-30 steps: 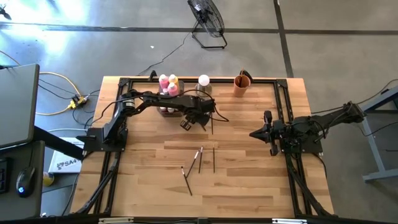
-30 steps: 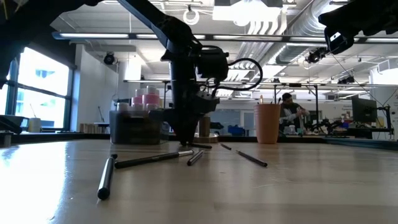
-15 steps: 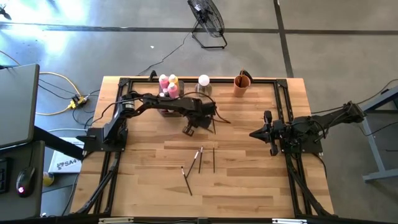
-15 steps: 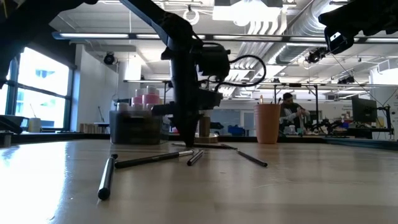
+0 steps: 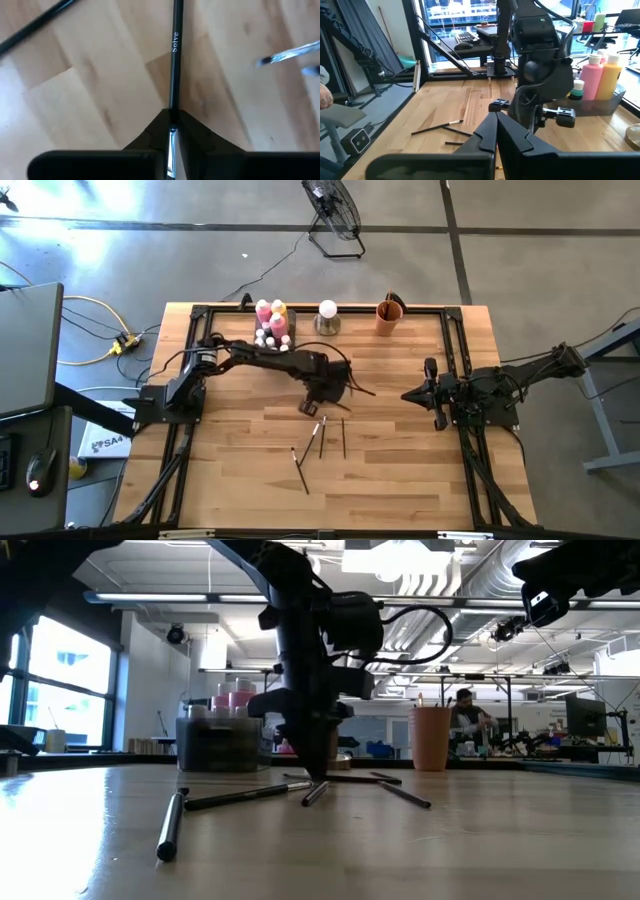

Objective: Pick & Place Paint Supplies
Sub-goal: Put the silver paintbrush into the orange cup

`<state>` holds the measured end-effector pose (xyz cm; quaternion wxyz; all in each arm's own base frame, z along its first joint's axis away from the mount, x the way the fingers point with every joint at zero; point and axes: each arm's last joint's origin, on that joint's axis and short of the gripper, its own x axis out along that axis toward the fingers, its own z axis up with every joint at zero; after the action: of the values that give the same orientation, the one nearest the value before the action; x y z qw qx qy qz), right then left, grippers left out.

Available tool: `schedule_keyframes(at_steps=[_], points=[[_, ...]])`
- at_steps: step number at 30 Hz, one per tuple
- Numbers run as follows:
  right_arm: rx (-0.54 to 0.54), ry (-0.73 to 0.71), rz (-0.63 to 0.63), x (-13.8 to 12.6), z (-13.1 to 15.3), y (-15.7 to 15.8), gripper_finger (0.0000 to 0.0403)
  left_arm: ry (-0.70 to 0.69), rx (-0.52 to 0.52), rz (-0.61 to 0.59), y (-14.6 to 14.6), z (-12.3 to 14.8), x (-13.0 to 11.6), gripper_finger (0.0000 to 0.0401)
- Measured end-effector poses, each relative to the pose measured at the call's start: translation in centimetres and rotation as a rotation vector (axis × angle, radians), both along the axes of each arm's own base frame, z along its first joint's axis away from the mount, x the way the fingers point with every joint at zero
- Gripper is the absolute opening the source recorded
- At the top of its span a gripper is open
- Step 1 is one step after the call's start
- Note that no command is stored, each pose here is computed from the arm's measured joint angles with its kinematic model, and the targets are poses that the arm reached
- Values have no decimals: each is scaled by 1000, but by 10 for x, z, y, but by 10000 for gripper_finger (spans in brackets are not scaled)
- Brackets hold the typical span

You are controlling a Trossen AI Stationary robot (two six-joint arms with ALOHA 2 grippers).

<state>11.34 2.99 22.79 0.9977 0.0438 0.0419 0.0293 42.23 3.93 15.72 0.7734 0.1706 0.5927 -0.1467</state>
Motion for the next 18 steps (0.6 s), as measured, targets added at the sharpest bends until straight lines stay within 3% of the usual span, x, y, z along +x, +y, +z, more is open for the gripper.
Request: schedule_keyframes(at_steps=[18], points=[[0,3,6,0,0,0,2,-19,0,3,-10,0,3,24]])
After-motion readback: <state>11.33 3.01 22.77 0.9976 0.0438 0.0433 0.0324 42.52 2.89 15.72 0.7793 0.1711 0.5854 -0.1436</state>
